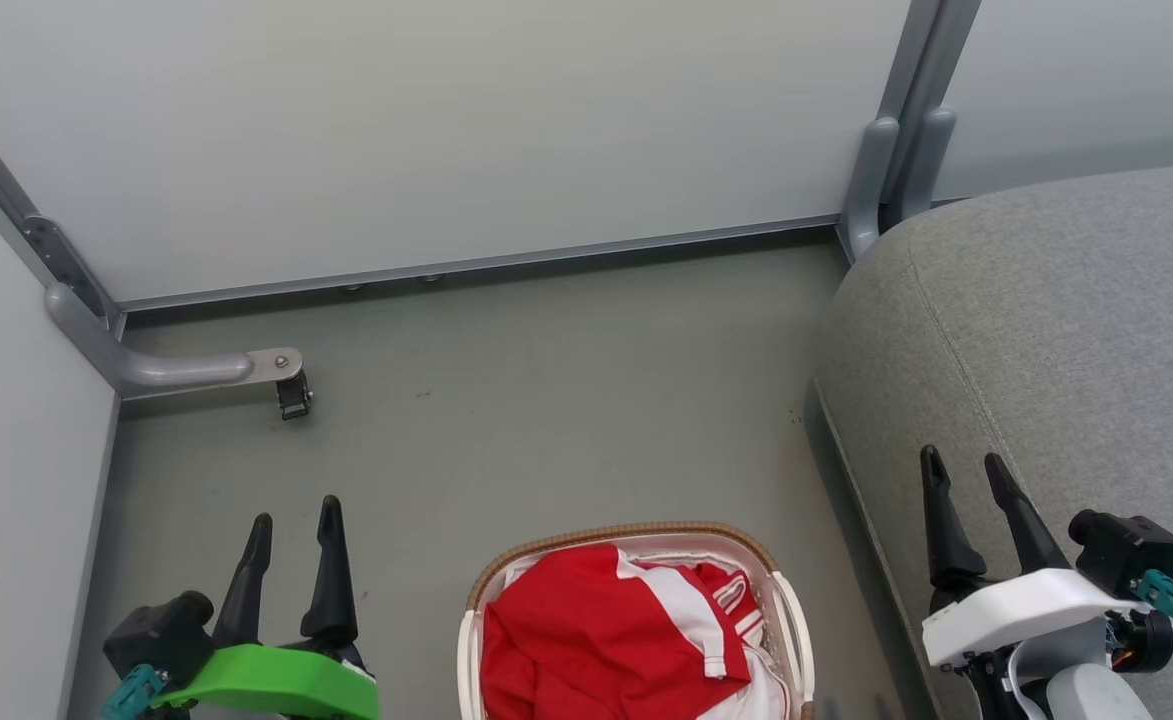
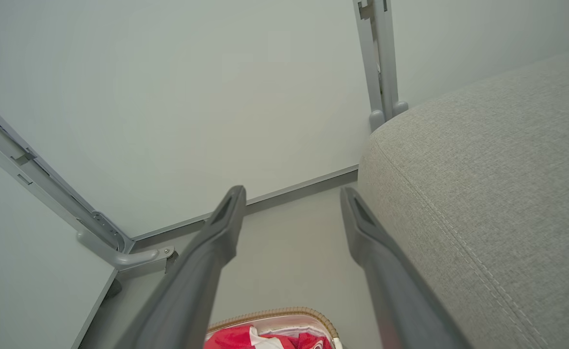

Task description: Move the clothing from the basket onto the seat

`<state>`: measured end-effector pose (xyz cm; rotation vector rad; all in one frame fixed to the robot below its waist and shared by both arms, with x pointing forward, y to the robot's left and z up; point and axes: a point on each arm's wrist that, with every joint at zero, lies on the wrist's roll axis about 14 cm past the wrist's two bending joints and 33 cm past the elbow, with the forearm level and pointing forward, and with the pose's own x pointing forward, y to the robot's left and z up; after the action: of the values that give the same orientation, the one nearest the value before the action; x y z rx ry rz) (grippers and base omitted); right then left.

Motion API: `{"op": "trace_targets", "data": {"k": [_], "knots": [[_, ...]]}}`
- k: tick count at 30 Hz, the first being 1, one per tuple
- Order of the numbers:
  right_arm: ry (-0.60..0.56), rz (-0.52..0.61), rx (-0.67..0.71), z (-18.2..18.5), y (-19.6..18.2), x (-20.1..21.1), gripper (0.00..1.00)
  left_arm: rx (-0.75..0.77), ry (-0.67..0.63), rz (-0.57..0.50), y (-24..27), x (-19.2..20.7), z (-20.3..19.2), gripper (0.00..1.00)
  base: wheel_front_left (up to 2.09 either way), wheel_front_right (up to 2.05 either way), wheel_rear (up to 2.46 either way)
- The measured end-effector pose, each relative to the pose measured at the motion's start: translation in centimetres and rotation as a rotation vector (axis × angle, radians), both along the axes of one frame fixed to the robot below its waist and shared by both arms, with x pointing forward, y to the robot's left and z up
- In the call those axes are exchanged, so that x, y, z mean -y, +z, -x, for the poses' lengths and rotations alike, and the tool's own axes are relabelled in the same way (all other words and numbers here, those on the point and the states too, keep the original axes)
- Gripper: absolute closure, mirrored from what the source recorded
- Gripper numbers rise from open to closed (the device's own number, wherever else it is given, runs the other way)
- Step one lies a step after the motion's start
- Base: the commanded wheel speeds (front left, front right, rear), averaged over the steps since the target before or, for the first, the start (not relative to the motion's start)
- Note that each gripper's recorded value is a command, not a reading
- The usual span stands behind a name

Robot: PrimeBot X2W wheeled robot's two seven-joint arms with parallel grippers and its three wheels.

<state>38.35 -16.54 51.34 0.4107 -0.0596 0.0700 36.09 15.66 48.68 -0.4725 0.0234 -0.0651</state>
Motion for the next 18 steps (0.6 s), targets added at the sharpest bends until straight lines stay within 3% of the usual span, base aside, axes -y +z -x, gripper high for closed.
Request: {"op": "trace_targets", "data": {"k": [18], "knots": [[0.048, 0.152, 0.031, 0.3, 0.1, -1.5, 0.00, 0.004, -0.014, -0.107, -0.6, 0.3, 0.9, 0.00, 0.00, 0.00, 0.00]]}}
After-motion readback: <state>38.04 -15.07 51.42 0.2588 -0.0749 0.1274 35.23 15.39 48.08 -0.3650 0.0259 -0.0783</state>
